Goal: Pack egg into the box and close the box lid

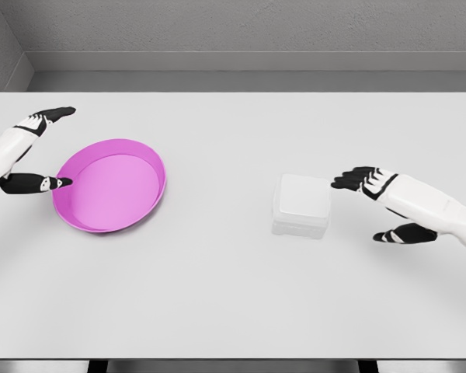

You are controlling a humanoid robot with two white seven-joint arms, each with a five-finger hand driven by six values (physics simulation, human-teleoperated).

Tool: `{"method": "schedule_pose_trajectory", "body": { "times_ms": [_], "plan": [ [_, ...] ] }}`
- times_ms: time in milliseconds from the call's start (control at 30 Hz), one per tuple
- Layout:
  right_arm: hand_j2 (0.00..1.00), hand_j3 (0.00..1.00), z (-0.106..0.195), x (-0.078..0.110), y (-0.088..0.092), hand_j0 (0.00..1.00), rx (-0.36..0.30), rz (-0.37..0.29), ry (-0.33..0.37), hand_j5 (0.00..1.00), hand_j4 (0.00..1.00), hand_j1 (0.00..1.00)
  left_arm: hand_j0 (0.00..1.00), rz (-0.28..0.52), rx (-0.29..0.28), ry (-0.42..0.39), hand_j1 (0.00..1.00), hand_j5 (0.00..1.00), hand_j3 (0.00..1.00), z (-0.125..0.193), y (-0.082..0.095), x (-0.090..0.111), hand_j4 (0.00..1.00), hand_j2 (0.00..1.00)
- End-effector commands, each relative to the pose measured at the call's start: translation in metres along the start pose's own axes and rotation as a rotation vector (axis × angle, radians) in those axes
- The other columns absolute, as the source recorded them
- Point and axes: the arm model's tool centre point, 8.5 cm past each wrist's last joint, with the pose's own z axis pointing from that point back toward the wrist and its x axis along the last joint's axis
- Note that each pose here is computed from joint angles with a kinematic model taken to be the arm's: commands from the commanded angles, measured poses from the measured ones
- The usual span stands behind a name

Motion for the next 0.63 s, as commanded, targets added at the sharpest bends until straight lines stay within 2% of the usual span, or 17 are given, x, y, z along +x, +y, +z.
{"method": "schedule_pose_trajectory", "body": {
  "times_ms": [0, 133, 600],
  "plan": [
    [1.0, 1.0, 0.004, -0.002, -0.013, 1.0, -0.025, 0.021, 0.006, 1.0, 1.0, 1.0, 1.0, -0.011, 0.048, 0.022, 1.0, 1.0, 1.0, 0.009, 0.016, -0.004, 1.0, 1.0],
    [1.0, 1.0, 0.007, -0.004, -0.014, 1.0, -0.022, 0.025, 0.016, 1.0, 1.0, 1.0, 1.0, -0.011, 0.048, 0.05, 1.0, 1.0, 1.0, 0.015, 0.017, -0.012, 1.0, 1.0],
    [1.0, 1.0, 0.015, -0.008, -0.018, 1.0, -0.028, 0.03, 0.039, 1.0, 1.0, 1.0, 1.0, -0.012, 0.032, 0.043, 1.0, 1.0, 1.0, 0.012, 0.01, -0.009, 1.0, 1.0]
  ]
}}
